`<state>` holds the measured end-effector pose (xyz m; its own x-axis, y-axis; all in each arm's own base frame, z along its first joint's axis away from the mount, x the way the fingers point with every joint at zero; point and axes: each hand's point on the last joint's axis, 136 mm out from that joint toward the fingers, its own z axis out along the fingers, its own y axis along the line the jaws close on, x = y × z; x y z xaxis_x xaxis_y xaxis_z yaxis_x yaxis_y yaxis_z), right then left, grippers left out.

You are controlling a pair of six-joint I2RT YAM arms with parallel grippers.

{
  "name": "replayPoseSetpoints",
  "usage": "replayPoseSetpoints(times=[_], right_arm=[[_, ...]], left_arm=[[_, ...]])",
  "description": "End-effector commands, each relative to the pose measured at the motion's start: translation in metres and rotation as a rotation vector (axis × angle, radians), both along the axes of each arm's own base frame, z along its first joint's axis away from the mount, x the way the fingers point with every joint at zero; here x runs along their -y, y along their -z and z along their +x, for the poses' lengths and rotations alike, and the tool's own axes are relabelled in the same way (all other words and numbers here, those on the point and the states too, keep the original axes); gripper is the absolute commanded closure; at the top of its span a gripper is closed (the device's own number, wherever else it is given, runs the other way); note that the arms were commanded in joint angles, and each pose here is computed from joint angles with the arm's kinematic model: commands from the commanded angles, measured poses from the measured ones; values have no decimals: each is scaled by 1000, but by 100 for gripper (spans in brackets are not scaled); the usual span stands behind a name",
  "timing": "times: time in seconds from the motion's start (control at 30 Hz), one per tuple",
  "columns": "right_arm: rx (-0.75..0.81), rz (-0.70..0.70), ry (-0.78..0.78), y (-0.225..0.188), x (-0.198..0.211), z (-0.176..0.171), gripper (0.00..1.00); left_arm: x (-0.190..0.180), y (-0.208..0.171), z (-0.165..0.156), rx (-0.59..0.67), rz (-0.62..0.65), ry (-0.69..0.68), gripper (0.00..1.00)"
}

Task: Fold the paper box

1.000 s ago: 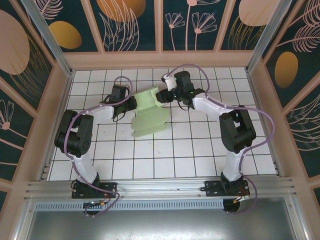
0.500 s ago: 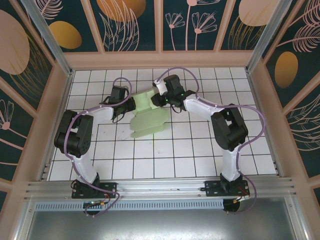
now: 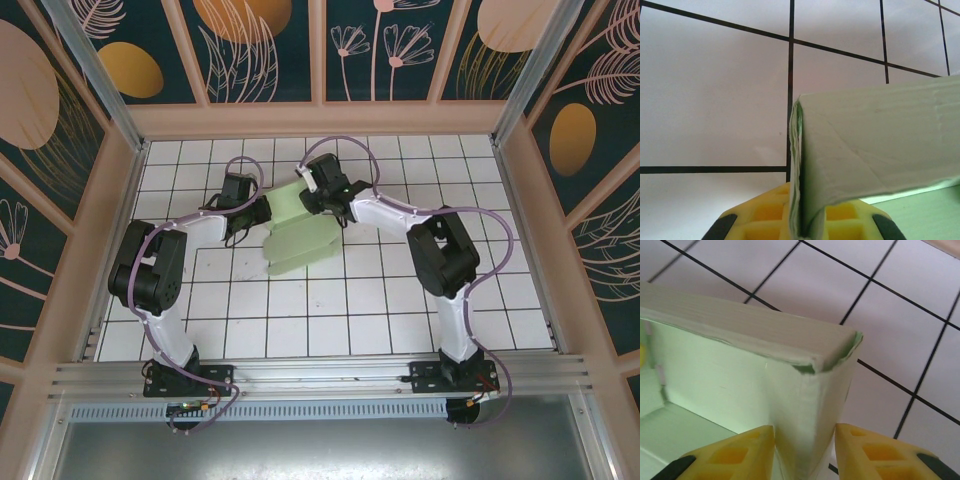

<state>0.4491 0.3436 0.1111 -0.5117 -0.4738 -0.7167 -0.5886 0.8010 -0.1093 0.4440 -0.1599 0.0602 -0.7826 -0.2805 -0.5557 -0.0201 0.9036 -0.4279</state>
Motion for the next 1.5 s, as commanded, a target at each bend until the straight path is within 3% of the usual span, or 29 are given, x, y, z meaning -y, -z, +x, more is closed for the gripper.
replayPoseSetpoints(times=[0.0, 0.3, 0.6, 0.77, 0.9, 0.97, 1.07, 1.17, 1.37, 1.43, 1.47], right_arm=[[28, -124, 46, 11, 7, 4, 64], [65, -199, 69, 15, 4, 8, 75], [83, -239, 86, 17, 4, 8, 100], [117, -321, 117, 22, 9, 9, 100], [111, -324, 145, 28, 8, 8, 82], [91, -312, 157, 28, 7, 6, 78], [74, -318, 177, 31, 11, 5, 81], [81, -353, 201, 33, 16, 5, 100], [169, -461, 281, 33, 23, 10, 100], [178, -443, 292, 31, 21, 11, 89], [179, -430, 293, 29, 20, 11, 87]], left_arm=[[11, -21, 4, 62, -52, 26, 100], [12, -20, 4, 59, -55, 31, 100], [13, -19, 5, 56, -57, 30, 100], [13, -20, 5, 57, -62, 26, 100], [13, -19, 5, 54, -65, 25, 100], [13, -19, 5, 53, -64, 25, 100], [13, -20, 6, 55, -63, 26, 100], [14, -20, 6, 54, -63, 27, 100], [15, -20, 8, 53, -69, 31, 100], [15, -21, 8, 53, -68, 31, 100], [15, -21, 7, 53, -66, 32, 100]])
